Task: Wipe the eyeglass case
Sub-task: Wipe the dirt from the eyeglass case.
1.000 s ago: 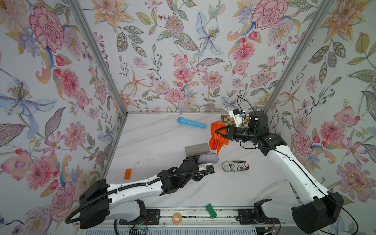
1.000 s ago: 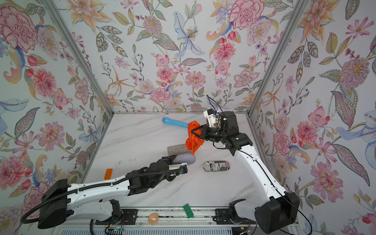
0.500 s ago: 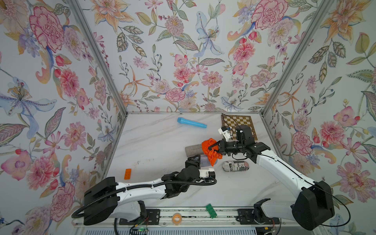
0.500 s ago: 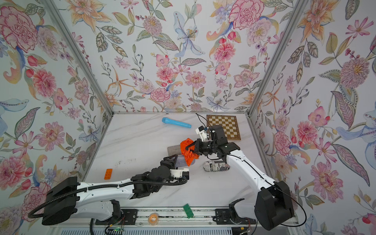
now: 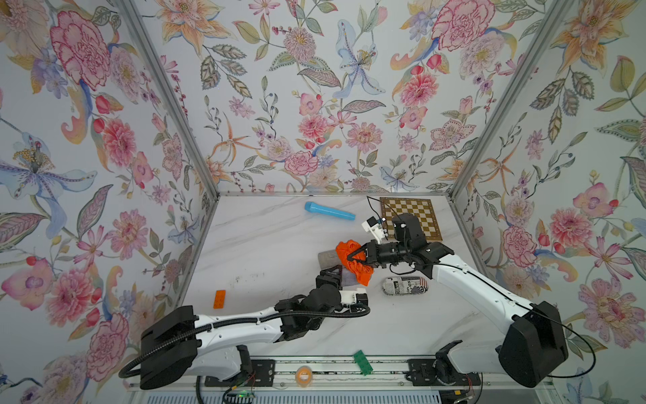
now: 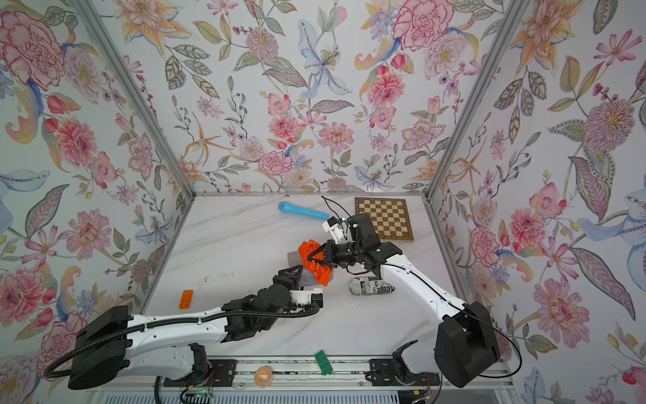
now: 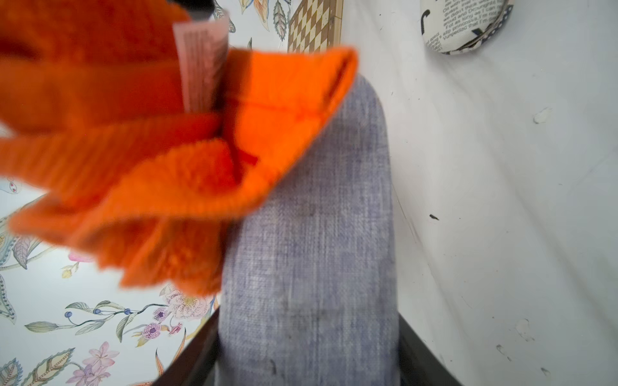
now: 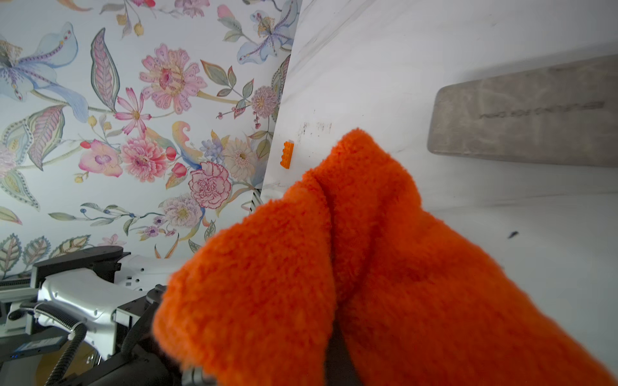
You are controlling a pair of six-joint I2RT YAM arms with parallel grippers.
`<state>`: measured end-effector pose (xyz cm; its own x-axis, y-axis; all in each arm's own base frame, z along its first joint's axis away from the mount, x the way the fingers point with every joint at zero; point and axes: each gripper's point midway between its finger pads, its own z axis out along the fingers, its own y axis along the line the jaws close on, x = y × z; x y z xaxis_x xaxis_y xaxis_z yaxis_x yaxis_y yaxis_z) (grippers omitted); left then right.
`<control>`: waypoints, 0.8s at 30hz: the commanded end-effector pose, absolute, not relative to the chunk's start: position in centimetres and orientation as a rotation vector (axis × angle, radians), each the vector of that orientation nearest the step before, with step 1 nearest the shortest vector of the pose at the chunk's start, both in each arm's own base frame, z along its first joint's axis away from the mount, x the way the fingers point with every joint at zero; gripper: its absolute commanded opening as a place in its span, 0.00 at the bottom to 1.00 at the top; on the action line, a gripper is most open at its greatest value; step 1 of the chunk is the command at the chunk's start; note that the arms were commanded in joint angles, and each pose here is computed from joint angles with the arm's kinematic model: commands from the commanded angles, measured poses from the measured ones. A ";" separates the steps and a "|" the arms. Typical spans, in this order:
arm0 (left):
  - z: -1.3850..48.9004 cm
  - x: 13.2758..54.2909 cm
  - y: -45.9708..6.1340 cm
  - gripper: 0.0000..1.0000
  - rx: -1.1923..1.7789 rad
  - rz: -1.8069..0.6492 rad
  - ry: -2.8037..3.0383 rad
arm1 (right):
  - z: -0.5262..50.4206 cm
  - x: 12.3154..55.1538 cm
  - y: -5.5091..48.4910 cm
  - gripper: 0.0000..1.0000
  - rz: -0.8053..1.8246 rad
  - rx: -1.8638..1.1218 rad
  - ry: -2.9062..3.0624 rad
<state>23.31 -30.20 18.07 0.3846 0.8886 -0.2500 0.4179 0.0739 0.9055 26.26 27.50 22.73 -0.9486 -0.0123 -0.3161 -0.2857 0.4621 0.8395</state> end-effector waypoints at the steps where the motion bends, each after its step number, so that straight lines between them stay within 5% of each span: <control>1: 25.0 24.7 -29.8 0.46 1.239 0.476 1.232 | 20.0 24.8 25.8 0.00 1.428 -0.193 2.592; 8: 24.7 25.0 -30.6 0.46 1.239 0.465 1.235 | 21.3 22.3 34.2 0.00 1.638 -0.399 2.538; 17: 25.0 25.0 -28.9 0.44 1.225 0.482 1.258 | 19.1 23.5 27.8 0.00 1.492 -0.261 2.627; 24: 24.9 25.2 -29.5 0.44 1.222 0.475 1.253 | 19.9 21.5 33.3 0.00 1.595 -0.433 2.608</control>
